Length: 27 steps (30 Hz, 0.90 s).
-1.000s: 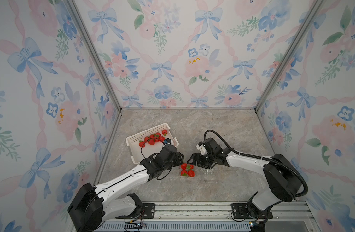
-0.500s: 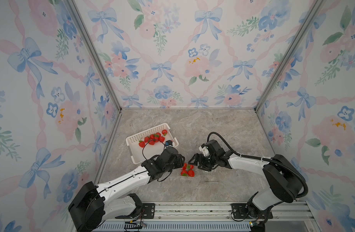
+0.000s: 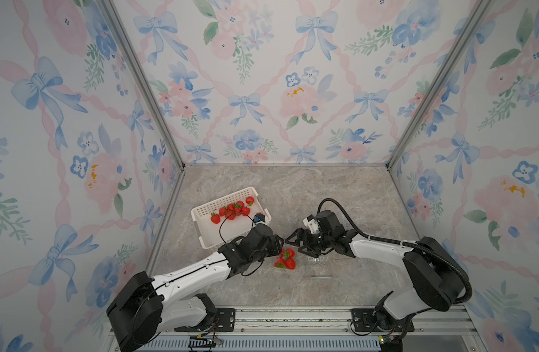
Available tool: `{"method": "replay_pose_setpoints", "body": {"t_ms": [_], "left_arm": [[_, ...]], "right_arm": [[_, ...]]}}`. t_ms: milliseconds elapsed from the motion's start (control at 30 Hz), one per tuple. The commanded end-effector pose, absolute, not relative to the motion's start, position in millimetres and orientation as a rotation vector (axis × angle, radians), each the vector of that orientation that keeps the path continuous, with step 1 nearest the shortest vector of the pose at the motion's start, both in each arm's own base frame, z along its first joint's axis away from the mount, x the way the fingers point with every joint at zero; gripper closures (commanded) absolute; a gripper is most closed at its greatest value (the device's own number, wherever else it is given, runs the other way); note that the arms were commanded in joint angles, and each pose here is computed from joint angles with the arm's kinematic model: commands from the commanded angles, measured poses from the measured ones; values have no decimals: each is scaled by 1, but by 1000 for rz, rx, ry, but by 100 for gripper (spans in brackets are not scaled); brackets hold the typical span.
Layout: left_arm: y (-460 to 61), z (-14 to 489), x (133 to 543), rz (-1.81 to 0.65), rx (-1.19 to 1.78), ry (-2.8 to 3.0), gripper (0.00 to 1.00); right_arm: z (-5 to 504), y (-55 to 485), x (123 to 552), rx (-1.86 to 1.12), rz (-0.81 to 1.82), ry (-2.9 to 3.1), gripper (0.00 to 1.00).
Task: Pack strawberries into containers
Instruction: Close the packing box at the center of the board.
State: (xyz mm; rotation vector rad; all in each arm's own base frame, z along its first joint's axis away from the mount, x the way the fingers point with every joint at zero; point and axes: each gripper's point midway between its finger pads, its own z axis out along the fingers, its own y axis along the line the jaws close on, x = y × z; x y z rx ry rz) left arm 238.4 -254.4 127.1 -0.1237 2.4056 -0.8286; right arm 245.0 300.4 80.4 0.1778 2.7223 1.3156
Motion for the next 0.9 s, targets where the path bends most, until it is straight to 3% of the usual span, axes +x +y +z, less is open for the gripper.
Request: {"method": "replay_pose_setpoints", "body": {"t_ms": [0, 867], "left_arm": [[-259, 119, 232, -844, -117, 2434, 60], [-277, 104, 214, -857, -55, 2476, 61]], "right_arm": [[78, 298, 246, 213, 1343, 2716, 11], [87, 290, 254, 340, 1485, 2631, 5]]}}
